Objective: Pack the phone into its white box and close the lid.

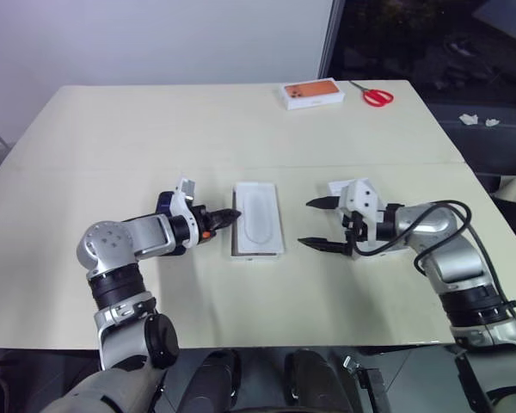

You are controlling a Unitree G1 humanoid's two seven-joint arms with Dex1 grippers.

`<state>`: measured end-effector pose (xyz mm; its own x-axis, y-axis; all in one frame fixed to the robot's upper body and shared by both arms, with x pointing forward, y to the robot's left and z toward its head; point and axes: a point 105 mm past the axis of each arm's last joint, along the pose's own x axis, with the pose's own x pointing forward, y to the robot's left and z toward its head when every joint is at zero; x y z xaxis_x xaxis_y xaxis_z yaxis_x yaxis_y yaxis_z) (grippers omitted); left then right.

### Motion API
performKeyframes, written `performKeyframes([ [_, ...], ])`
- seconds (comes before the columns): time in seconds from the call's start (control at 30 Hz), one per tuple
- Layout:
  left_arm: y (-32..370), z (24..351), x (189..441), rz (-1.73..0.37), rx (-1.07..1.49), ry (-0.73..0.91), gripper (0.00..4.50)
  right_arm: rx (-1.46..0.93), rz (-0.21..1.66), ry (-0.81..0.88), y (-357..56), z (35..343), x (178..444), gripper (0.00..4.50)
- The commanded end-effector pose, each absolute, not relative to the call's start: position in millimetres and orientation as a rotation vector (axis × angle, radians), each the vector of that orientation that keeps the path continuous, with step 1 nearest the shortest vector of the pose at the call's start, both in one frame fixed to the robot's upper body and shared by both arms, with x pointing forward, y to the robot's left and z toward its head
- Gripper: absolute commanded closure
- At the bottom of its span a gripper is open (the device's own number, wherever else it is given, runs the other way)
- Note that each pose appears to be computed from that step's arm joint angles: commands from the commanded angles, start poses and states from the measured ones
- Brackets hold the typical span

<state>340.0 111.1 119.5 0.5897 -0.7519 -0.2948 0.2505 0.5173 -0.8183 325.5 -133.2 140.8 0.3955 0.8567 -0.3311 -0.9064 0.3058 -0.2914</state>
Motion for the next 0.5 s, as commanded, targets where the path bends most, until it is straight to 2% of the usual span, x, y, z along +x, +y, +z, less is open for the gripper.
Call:
performKeyframes([
  [0.03,111,135,342,-0.701,-0.786,0.657,1.81,-0.495,1.175,0.060,-127,155,330,0.00],
  [0.13,114,138,343,-0.696,-0.750,0.647,0.37,-0.496,1.176,0.058,-126,155,330,0.00],
  [0.5,147,175,346,-0.714,-0.635,0.427,0.37,-0.466,1.190,0.009,-106,166,331,0.00],
])
